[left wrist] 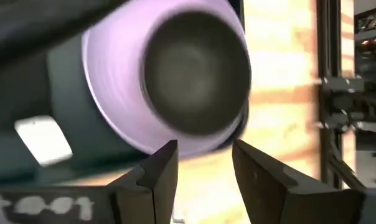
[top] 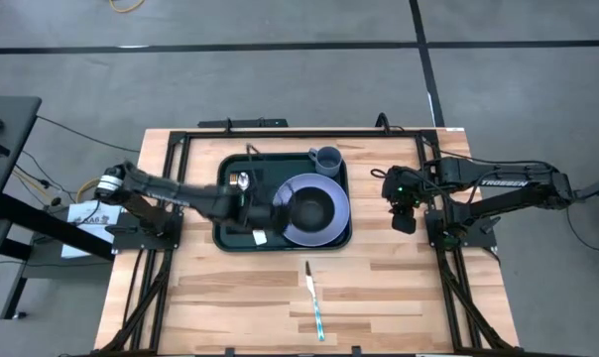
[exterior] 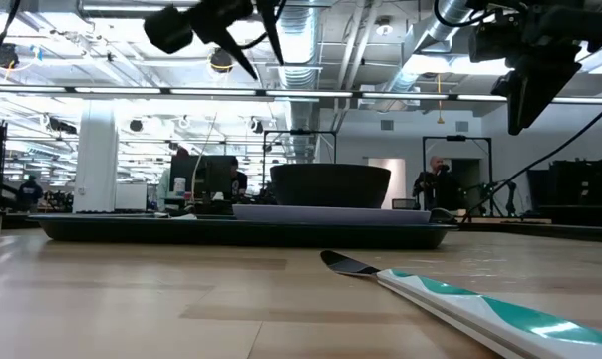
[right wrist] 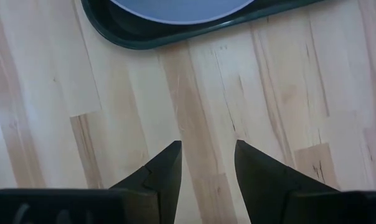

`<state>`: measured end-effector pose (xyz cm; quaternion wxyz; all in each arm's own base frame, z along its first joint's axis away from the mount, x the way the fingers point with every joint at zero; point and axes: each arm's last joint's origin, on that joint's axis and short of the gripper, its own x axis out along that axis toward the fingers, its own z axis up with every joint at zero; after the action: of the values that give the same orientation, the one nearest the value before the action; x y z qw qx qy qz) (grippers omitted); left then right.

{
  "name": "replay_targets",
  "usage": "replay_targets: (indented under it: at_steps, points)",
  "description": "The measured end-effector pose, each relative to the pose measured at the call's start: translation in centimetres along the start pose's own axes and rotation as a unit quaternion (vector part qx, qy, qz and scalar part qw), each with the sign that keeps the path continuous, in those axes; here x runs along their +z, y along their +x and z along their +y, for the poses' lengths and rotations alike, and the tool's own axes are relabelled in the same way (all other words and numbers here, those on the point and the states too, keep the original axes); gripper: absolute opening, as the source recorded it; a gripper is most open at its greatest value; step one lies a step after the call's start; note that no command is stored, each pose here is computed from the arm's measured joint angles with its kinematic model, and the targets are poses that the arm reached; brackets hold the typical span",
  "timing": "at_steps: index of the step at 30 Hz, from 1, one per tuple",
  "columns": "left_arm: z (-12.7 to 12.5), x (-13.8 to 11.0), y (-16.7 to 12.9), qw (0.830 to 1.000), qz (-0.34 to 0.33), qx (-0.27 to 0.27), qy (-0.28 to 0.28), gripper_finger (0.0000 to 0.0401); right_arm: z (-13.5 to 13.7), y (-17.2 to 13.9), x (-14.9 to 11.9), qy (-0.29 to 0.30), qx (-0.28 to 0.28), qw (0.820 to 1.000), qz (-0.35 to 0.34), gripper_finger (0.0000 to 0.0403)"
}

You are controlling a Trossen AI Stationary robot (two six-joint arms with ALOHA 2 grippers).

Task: Set up tray
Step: Put the blue knife to the right of the blue spoon on top of the napkin

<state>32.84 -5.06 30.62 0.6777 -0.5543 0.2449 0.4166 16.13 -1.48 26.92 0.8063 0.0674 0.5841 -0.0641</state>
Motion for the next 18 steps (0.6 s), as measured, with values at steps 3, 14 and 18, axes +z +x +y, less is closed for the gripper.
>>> replay_targets:
  at_steps: [3,14,18]
  points:
    - [-0.1,-2.9,0.2,1.000,0.017,-0.016,-0.019,0.0132,0.0,0.0,0.0,-0.005,0.000,1.000,0.000,0.0138]
    - [-1.4,-9.9,6.0,0.990,0.120,-0.070,-0.037,0.0114,0.0,0.0,0.0,-0.010,0.001,1.000,0.000,0.0138]
    - [-1.5,-11.4,7.2,0.984,0.167,-0.049,-0.024,0.0115,0.0,0.0,0.0,-0.010,0.005,1.000,0.000,0.0138]
